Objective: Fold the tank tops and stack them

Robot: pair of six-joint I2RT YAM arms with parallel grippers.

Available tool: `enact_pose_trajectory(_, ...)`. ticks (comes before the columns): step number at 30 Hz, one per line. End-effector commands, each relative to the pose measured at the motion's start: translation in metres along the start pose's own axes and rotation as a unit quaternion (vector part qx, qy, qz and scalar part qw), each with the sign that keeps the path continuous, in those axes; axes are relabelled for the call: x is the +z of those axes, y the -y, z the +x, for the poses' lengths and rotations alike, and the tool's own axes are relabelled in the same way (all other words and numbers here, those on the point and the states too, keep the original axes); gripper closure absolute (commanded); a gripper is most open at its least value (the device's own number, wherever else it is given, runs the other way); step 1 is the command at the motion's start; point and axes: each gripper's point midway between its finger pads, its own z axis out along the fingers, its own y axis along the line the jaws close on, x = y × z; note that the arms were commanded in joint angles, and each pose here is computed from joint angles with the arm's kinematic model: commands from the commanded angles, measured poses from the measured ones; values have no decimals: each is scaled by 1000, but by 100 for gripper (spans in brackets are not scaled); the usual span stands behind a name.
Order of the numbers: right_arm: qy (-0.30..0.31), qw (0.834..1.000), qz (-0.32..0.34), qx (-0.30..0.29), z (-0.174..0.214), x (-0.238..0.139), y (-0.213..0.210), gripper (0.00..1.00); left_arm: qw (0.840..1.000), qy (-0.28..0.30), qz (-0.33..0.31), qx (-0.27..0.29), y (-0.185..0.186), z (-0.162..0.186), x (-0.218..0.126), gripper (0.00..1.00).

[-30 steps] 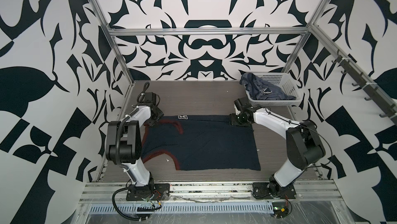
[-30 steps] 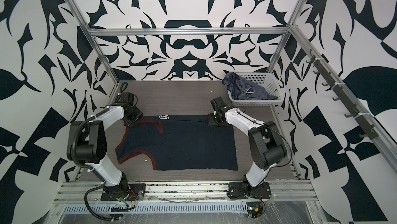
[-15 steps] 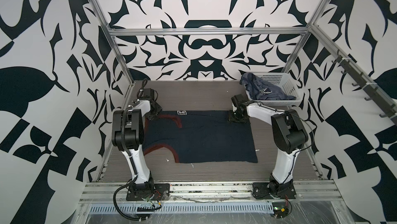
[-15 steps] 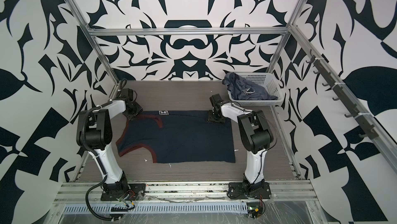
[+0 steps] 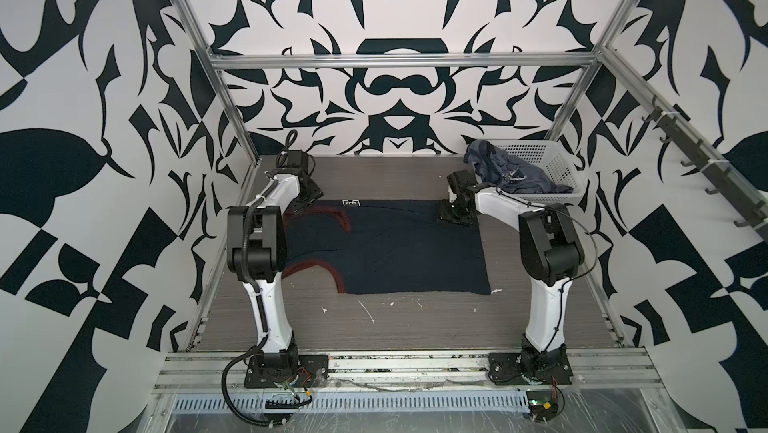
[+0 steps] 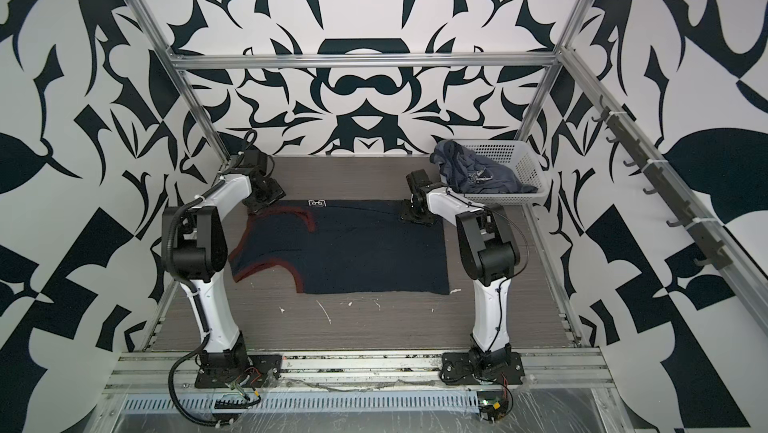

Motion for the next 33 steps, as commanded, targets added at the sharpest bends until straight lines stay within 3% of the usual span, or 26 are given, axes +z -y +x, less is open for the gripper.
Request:
enact_pose_trajectory(1, 5, 1000, -8, -7, 9, -36, 2, 32, 998, -37, 5, 50, 14, 49, -29, 33)
enact_pose_trajectory(5, 1, 1000, -10, -7, 31, -47, 10, 32, 992, -96, 34, 68, 29, 97, -18, 41)
enact_pose_trajectory(9, 1, 1000, -5, -6, 49, -56, 19, 32, 989, -117, 41, 81, 35, 117, -7, 49)
enact_pose_trajectory(15, -2, 1000, 4, -2, 66, -61, 29, 32, 987, -128, 43, 84, 38, 124, 5, 52)
enact_pose_trajectory(33, -24, 1000, 12, -2, 85, -50, 38, 32, 984, -146, 47, 94, 49, 141, 23, 75)
